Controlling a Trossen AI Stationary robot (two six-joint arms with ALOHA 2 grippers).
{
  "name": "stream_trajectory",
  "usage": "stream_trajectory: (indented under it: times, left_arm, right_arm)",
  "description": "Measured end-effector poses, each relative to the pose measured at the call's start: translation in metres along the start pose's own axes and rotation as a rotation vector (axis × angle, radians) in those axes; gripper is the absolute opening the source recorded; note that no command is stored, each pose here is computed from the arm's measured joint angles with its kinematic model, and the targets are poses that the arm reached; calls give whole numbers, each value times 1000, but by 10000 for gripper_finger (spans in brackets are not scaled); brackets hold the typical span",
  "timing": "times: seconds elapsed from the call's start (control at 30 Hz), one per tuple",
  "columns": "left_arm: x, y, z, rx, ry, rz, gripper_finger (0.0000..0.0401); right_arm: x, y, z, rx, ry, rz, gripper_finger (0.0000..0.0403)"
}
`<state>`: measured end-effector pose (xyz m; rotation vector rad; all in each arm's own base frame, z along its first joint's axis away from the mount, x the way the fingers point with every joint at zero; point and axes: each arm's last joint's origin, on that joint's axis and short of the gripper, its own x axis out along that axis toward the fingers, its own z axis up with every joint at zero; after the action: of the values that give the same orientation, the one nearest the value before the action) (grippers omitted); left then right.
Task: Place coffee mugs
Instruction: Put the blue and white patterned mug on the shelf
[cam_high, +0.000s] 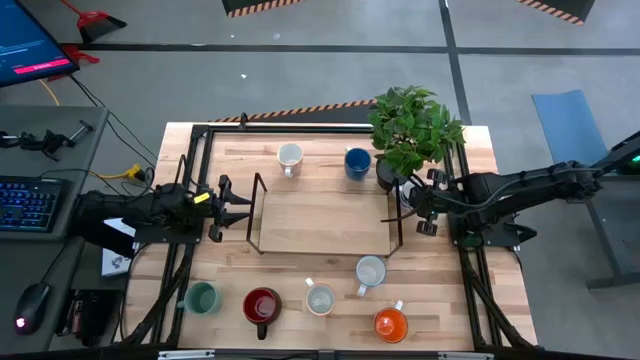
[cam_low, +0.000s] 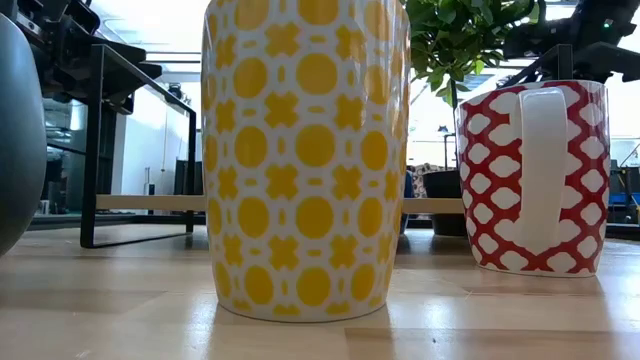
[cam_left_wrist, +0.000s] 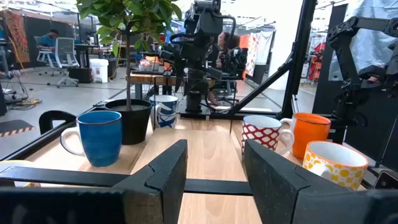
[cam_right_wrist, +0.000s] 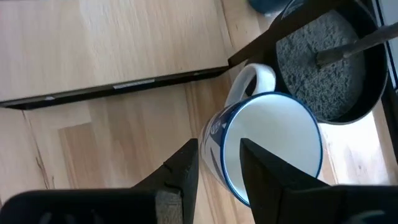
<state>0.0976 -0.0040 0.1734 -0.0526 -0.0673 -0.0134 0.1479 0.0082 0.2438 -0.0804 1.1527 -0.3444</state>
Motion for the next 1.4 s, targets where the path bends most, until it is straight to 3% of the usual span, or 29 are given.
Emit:
stream_trajectory:
  times: [0.27, 0.43, 0.97, 1.4]
  left_arm:
    - [0, 0, 0, 0, 0, 0, 150]
    - [0, 0, 0, 0, 0, 0, 150]
    - [0, 0, -1, 0, 10, 0, 150]
    - [0, 0, -2, 0, 21, 0, 150]
  right_arm:
    - [14, 6, 5, -41, 84, -31, 97]
    - [21, 7, 7, -28, 117, -113, 97]
    - [44, 18, 12, -65, 241, -136, 97]
    - [45, 18, 12, -62, 244, -158, 95]
